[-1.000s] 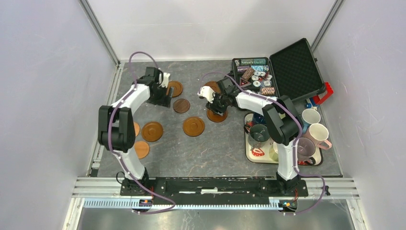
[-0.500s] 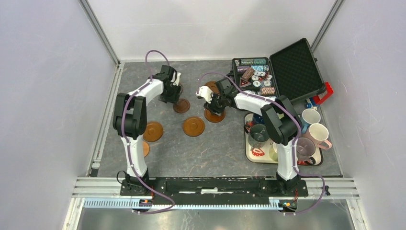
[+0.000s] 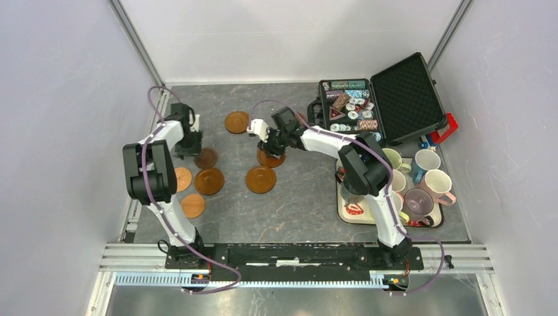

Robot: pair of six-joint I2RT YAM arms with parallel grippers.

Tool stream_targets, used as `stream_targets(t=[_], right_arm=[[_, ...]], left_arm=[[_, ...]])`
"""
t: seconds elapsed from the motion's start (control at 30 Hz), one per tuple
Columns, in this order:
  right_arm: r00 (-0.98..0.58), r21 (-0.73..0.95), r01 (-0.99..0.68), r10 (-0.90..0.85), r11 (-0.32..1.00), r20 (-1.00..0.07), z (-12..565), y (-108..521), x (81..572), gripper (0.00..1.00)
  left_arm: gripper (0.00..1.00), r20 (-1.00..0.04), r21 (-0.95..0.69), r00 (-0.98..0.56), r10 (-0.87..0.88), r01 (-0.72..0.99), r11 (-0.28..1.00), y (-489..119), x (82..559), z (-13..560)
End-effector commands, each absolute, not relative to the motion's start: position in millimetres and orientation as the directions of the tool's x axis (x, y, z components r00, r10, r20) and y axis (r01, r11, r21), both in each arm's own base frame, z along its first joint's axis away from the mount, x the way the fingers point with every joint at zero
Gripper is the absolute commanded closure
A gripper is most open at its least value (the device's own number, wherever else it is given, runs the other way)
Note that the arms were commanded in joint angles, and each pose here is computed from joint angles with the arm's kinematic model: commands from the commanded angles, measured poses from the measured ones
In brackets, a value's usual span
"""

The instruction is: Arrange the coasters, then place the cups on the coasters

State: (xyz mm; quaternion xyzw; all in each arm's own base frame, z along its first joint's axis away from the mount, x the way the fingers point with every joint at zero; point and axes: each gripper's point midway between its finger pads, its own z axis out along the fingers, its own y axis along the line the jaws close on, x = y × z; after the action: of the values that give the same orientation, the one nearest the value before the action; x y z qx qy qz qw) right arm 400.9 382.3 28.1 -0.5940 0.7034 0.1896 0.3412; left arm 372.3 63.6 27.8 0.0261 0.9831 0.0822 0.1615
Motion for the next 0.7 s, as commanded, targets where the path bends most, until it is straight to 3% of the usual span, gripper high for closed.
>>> stream_targets(t=[0.0, 0.17, 0.27, 0.43, 0.67], right_arm=[[-0.053, -0.094, -0.978, -0.661, 0.185, -0.749, 33, 422, 388, 0.52], [-0.045, -0.126, -0.962, -0.596, 0.243, -0.802, 79, 429, 409, 0.48], [-0.064, -0.129, -0.938, -0.526, 0.322, -0.848, 117, 417, 431, 0.42], [-0.08, -0.162, -0.883, -0.481, 0.441, -0.873, 147, 377, 467, 0.37], [-0.148, -0.23, -0.777, -0.526, 0.585, -0.838, 126, 323, 516, 0.37]], left_arm=[[0.39, -0.269, 0.228, -0.959, 0.084, 0.021, 0.973, 106, 349, 40], [0.19, -0.441, 0.056, -0.892, 0.098, 0.082, 0.995, 75, 378, 85], [0.13, -0.534, 0.009, -0.838, 0.111, 0.126, 0.992, 54, 411, 116], [0.08, -0.598, -0.033, -0.794, 0.109, 0.161, 0.986, 22, 464, 135], [0.07, -0.603, -0.038, -0.788, 0.122, 0.182, 0.983, -21, 520, 115]])
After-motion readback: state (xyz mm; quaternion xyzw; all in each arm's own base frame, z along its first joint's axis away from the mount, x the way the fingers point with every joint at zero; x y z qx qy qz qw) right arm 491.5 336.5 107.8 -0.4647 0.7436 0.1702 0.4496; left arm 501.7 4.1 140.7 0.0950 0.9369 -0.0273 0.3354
